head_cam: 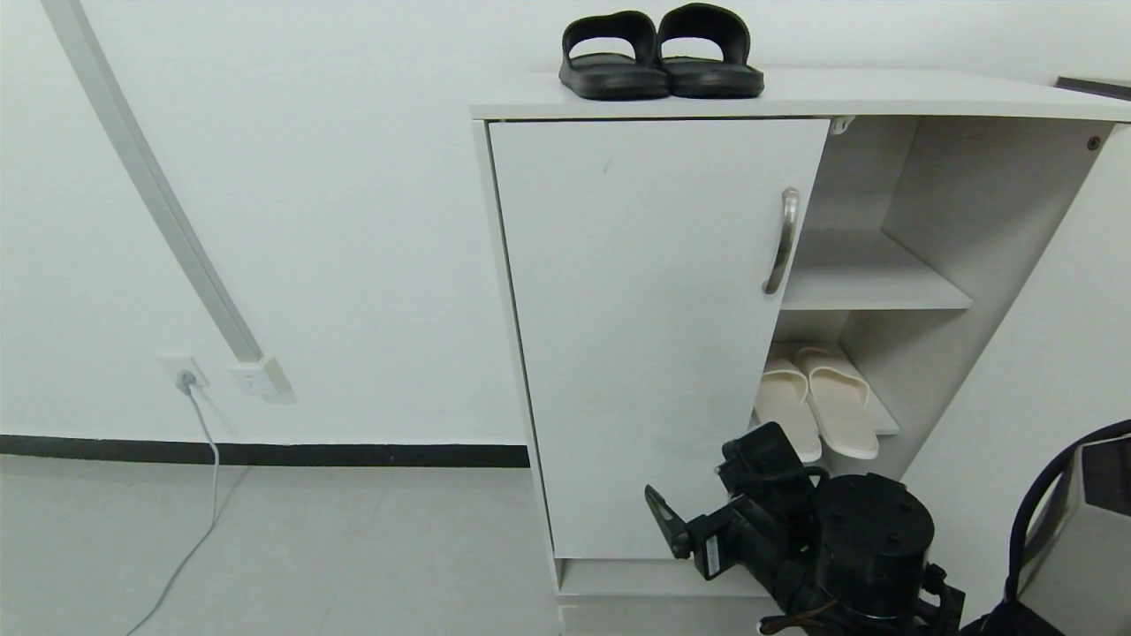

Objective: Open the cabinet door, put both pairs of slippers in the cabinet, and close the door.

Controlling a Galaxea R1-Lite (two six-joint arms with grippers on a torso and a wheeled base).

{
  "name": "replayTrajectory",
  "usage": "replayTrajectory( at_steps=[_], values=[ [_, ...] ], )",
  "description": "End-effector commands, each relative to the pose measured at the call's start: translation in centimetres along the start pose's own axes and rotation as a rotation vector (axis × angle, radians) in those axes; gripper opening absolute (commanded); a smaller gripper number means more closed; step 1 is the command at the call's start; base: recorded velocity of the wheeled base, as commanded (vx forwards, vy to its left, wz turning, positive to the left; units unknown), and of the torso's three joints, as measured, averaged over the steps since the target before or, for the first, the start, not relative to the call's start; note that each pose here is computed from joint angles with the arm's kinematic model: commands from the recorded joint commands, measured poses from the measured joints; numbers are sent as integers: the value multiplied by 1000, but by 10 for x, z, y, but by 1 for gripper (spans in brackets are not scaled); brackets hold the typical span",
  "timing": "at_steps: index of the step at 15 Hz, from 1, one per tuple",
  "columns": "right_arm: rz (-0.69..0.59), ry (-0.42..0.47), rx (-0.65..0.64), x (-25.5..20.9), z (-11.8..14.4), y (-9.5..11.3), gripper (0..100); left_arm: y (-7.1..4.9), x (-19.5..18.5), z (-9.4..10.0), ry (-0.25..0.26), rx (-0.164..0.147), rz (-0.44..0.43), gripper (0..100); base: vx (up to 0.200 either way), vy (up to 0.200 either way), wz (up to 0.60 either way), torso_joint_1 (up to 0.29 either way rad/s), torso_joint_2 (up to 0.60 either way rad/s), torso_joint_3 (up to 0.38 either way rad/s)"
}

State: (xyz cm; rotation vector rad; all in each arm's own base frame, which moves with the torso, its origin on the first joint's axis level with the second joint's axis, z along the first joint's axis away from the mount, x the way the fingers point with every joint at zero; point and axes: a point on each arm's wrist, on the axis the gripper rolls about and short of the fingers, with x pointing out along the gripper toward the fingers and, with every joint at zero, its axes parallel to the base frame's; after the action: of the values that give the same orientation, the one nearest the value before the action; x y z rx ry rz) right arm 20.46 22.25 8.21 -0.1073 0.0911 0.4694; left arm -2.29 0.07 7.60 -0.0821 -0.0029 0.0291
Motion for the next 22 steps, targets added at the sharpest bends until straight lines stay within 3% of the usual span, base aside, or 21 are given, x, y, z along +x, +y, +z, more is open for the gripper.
replayTrajectory(
  at_steps=[1,9,22],
  values=[
    [2,7,-3,1,-2,1,100,0,0,0,2,-1,0,0,0,0,0,-2,-61,-27],
    [2,20,-6,2,-6,1,100,0,0,0,2,-1,0,0,0,0,0,42,-375,-340],
    [-2,3,-3,2,-5,0,100,0,0,0,2,-1,0,0,0,0,0,157,-479,-325]
  ],
)
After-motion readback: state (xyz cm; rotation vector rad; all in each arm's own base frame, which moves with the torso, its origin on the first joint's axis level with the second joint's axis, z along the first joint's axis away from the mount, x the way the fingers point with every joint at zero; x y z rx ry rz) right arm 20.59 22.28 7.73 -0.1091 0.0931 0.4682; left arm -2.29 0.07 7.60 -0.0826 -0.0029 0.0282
